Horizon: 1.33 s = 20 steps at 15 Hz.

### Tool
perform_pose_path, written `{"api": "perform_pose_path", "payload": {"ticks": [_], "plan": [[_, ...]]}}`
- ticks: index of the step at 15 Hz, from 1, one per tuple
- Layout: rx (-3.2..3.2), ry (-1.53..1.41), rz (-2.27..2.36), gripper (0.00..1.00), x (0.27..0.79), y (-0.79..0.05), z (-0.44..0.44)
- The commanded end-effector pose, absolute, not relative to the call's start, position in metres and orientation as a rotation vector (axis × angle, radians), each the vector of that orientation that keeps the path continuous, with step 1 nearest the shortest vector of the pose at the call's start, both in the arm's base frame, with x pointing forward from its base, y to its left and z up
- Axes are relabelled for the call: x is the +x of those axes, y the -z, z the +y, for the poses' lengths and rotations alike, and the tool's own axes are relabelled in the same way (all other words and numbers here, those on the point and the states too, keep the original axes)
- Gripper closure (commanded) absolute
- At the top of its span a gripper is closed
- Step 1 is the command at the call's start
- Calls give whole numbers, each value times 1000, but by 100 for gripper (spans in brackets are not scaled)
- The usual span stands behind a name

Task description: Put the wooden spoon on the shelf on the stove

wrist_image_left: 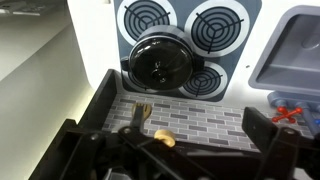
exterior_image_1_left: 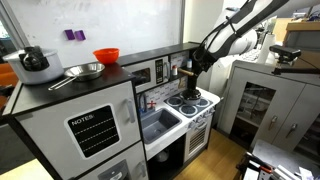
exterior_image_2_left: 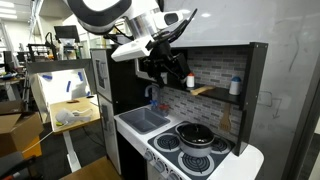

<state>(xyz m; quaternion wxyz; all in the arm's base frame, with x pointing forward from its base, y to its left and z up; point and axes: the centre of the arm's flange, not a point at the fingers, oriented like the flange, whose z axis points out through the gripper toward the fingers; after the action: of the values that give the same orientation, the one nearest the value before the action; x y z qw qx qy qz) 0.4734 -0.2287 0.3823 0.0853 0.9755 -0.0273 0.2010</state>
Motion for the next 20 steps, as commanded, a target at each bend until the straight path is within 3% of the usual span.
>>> {"api": "perform_pose_path", "payload": {"ticks": [1, 20], "plan": [[2888, -671, -51, 0, 487, -376, -243], [2876, -794, -5, 0, 523, -363, -266]]}}
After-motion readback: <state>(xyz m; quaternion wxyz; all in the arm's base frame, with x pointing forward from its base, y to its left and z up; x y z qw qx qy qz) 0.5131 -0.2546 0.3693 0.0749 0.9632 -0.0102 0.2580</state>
